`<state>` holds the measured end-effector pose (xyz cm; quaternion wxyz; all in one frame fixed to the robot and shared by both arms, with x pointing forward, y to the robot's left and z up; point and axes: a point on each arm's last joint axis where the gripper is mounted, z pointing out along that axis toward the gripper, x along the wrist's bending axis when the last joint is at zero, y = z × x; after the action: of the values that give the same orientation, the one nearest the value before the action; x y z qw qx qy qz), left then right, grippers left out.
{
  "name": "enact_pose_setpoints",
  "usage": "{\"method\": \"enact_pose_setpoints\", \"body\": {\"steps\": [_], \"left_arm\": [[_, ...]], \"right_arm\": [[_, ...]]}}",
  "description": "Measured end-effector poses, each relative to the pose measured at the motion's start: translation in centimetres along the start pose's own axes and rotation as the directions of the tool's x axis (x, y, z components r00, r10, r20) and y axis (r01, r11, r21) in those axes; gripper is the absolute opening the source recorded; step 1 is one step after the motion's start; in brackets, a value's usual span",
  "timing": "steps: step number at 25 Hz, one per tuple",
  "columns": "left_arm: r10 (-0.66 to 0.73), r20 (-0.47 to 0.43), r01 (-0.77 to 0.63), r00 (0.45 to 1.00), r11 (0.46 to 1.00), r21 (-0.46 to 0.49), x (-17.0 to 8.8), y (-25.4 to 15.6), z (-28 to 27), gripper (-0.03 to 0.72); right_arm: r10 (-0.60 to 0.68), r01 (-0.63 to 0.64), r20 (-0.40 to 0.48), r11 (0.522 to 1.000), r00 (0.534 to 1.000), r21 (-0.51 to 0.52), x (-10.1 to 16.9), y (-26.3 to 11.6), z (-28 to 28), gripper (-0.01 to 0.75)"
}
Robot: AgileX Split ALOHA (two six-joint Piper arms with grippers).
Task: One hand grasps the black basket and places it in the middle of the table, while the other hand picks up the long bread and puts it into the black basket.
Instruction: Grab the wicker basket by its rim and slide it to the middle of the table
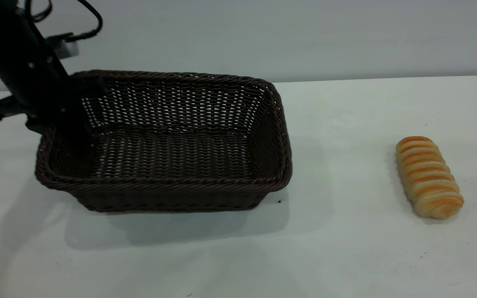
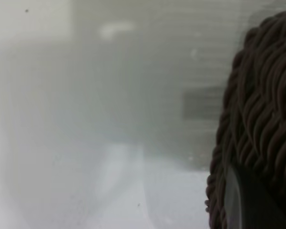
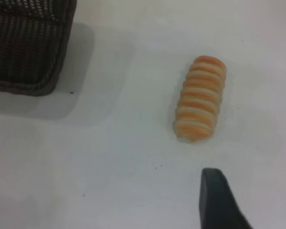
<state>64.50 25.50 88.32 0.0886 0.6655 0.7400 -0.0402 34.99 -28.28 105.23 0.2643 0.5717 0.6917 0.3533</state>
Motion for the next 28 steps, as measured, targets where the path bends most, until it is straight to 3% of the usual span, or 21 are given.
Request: {"method": "enact_pose_setpoints", "body": {"steps": [7,12,15,21,28], "left_arm": [[0.019,-0.001,-0.019,1.000,0.999,0.048,-2.0,-0.1,2.7,0.139],[0.015,0.002,-0.015,1.000,0.999,0.051,-2.1,-0.1,2.9,0.146],[0.028,-0.002,-0.028,1.000,0.999,0.042,-2.0,0.0,3.1,0.221],[0.048,-0.013,-0.048,0.999,0.999,0.003,-1.9,0.3,3.3,0.451],[0.057,-0.009,-0.057,0.998,0.998,-0.032,-2.2,0.5,1.8,0.487]], "right_arm": [[0.000,0.000,-0.004,1.000,1.000,0.010,0.0,-0.1,0.0,0.346],[0.000,0.000,-0.005,1.000,1.000,0.013,0.0,-0.1,0.0,0.346],[0.000,0.000,-0.005,1.000,1.000,0.013,0.0,-0.1,0.0,0.346],[0.000,0.000,-0.005,1.000,1.000,0.013,0.0,-0.1,0.0,0.346],[0.000,0.000,-0.005,1.000,1.000,0.013,0.0,-0.1,0.0,0.346]]}}
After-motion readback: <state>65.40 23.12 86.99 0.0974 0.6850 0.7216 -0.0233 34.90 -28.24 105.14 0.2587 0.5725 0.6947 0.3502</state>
